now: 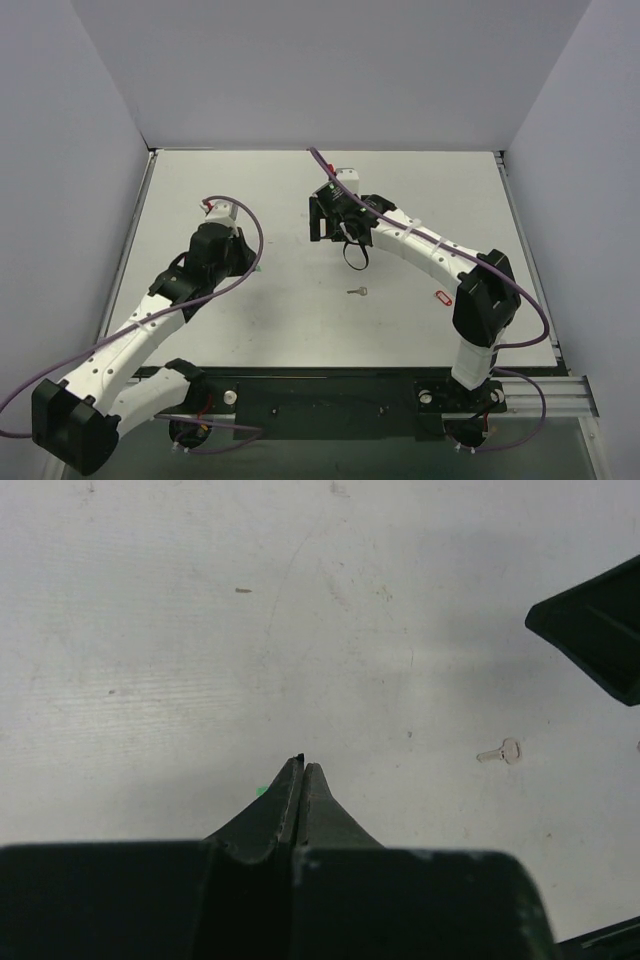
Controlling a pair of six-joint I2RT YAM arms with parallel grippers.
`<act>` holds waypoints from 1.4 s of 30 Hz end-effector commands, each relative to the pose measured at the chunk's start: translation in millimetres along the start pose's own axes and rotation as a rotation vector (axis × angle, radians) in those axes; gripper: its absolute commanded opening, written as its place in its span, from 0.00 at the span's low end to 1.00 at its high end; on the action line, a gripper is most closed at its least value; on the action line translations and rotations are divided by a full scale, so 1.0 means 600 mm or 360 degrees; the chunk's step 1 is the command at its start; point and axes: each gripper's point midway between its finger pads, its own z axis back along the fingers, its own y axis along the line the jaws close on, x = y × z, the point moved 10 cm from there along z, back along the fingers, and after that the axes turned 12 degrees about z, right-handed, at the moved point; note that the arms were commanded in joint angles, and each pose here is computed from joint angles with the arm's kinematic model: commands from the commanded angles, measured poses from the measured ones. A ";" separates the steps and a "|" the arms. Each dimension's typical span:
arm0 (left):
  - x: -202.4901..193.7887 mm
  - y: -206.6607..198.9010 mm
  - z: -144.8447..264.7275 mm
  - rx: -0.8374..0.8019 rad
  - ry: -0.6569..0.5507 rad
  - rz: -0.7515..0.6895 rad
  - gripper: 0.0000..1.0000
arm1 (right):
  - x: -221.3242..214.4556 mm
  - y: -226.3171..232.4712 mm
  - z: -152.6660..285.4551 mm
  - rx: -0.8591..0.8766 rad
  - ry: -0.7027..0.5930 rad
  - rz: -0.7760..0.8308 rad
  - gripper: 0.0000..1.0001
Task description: Remove the keys from the keyring
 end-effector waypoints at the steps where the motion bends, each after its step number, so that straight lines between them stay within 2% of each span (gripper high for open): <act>1: 0.047 -0.036 -0.026 -0.0212 -0.0161 0.0094 0.00 | 0.012 -0.015 0.024 -0.0040 -0.0070 -0.0055 0.88; 8: 0.065 -0.050 -0.075 -0.0162 -0.0146 0.0089 0.00 | 0.015 -0.015 0.024 -0.0029 -0.0073 -0.0060 0.89; 10: 0.068 -0.053 -0.085 -0.0165 -0.0137 0.0091 0.16 | 0.013 -0.014 0.022 -0.0024 -0.0065 -0.0054 0.89; 11: 0.072 -0.056 -0.086 -0.0180 -0.0136 0.0090 0.41 | 0.014 -0.015 0.021 -0.0026 -0.0065 -0.0059 0.89; 12: 0.069 -0.054 -0.094 -0.0168 -0.0118 0.0083 0.54 | 0.013 -0.014 0.022 -0.0024 -0.0065 -0.0057 0.90; 13: 0.073 -0.058 -0.094 -0.0174 -0.0122 0.0081 0.76 | 0.013 -0.015 0.021 -0.0023 -0.0059 -0.0054 0.90; 20: 0.086 -0.067 -0.088 -0.0178 -0.0114 0.0045 0.81 | 0.013 -0.015 0.021 -0.0027 -0.0067 -0.0057 0.90; 29: 0.095 -0.050 0.007 -0.0131 -0.0161 -0.0042 0.84 | 0.013 -0.019 0.026 -0.0024 -0.0121 -0.0072 0.91; 36: 0.043 0.007 0.077 -0.0065 -0.0096 -0.0101 0.85 | 0.014 -0.033 0.039 -0.0098 -0.0208 -0.0119 0.92; 42: 0.004 0.034 0.131 -0.0217 -0.0139 -0.0067 0.85 | 0.019 -0.034 0.054 -0.0033 -0.0342 -0.0195 0.92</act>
